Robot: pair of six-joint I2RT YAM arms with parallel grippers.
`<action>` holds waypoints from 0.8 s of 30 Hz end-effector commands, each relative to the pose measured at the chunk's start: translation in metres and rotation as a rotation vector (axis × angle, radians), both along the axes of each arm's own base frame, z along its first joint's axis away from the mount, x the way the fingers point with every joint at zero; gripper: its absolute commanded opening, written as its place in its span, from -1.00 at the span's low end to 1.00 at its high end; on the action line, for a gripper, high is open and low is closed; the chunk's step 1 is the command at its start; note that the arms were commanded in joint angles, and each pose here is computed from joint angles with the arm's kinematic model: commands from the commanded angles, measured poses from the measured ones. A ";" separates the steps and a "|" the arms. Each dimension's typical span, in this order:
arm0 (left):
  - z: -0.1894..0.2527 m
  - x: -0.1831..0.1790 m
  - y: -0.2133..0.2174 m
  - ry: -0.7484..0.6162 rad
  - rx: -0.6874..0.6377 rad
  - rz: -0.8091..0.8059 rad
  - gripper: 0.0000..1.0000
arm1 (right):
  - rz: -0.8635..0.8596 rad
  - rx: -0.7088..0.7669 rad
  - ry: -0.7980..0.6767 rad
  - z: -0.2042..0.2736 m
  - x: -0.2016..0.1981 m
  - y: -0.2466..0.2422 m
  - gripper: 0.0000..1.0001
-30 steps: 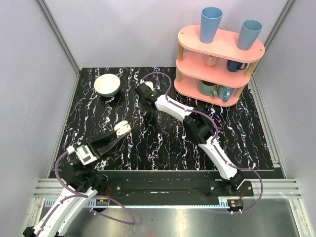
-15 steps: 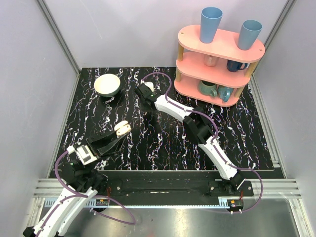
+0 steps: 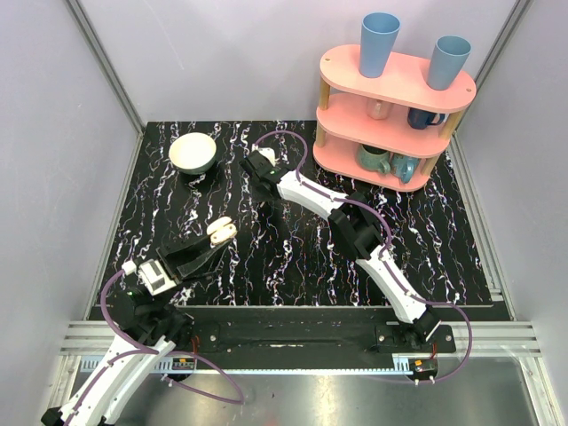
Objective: Insert the wireless bluetooth earbuds into the charging case
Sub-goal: Pick up the right earbud from the center of the board.
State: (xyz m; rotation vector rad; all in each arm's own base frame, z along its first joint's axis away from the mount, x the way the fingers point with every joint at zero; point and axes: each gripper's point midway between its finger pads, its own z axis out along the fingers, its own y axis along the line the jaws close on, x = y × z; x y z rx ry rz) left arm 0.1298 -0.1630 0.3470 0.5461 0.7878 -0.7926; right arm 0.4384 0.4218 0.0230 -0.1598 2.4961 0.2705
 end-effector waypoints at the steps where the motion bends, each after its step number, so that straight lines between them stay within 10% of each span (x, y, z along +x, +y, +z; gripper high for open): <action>1: 0.017 -0.011 0.006 -0.059 -0.026 -0.002 -1.00 | 0.005 -0.039 0.027 -0.010 -0.012 -0.002 -0.18; 24: 0.016 -0.010 0.005 -0.057 -0.024 -0.002 -1.00 | 0.004 -0.077 0.020 -0.015 -0.018 -0.008 -0.25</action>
